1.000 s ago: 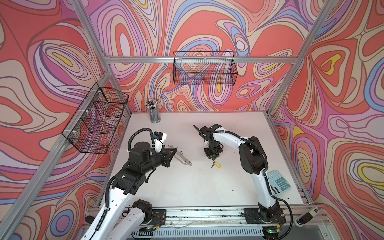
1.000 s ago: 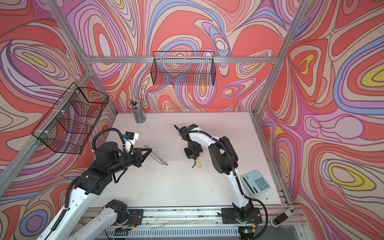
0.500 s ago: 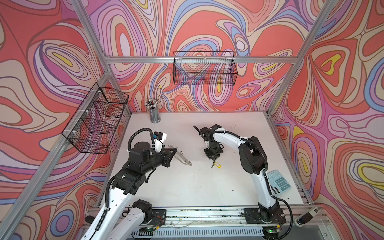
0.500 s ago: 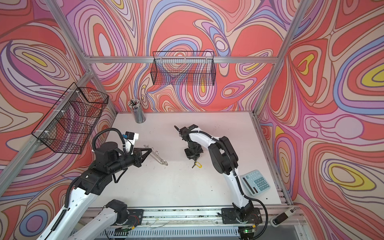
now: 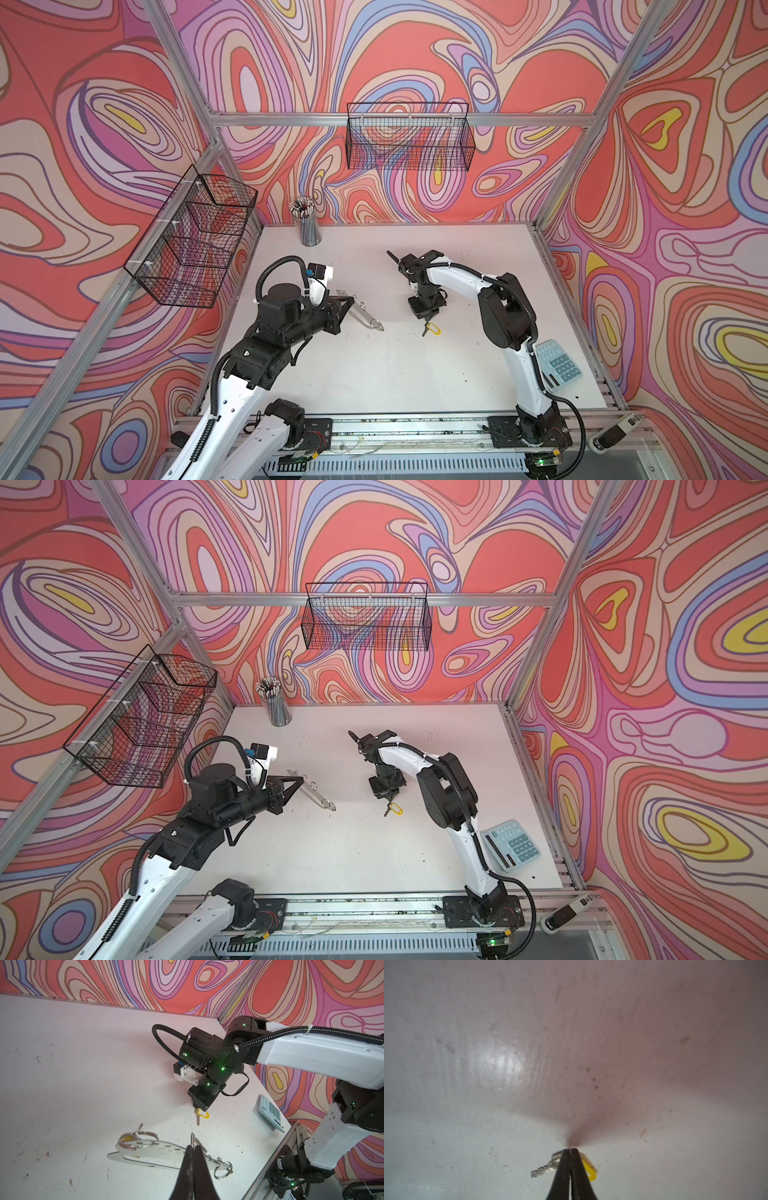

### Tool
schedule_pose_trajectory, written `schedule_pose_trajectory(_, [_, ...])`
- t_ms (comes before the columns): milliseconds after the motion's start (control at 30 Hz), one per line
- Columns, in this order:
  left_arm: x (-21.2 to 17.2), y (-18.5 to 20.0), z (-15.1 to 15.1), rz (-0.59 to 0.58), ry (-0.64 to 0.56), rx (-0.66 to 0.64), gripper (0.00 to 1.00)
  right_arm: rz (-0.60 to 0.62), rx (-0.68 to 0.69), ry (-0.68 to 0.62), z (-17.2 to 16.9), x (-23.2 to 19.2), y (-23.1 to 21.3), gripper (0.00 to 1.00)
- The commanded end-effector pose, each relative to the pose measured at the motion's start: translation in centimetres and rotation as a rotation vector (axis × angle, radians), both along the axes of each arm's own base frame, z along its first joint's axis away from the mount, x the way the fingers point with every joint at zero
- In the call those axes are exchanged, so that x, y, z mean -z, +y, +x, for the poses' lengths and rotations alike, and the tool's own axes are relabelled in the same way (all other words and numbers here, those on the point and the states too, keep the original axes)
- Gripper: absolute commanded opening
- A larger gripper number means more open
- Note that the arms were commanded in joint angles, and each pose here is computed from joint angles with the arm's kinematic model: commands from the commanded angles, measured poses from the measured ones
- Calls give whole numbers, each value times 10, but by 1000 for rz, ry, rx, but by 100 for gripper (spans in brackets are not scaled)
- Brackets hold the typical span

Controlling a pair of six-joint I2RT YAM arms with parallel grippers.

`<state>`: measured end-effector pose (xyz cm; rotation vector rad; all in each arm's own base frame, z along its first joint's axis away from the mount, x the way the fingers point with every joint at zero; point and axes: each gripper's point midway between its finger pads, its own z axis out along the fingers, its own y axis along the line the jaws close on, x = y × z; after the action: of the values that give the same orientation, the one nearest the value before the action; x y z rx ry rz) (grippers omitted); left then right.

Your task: Put the keys on the keyring

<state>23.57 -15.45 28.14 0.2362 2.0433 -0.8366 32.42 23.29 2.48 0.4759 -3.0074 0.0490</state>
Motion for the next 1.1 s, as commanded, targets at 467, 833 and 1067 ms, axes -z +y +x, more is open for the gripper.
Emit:
schedule_pose_trajectory(467, [6,5,10,16,-3,-38,0,200,164,-472,23,-31,7,0])
schedule_pose_trajectory(833, [10,6,13,29,7,-50,0,267,217,-693,39,-26,10,0])
schedule_pose_trajectory(1067, [11,6,14,35,8,-53,0,298,279,-856,43,-26,8,0])
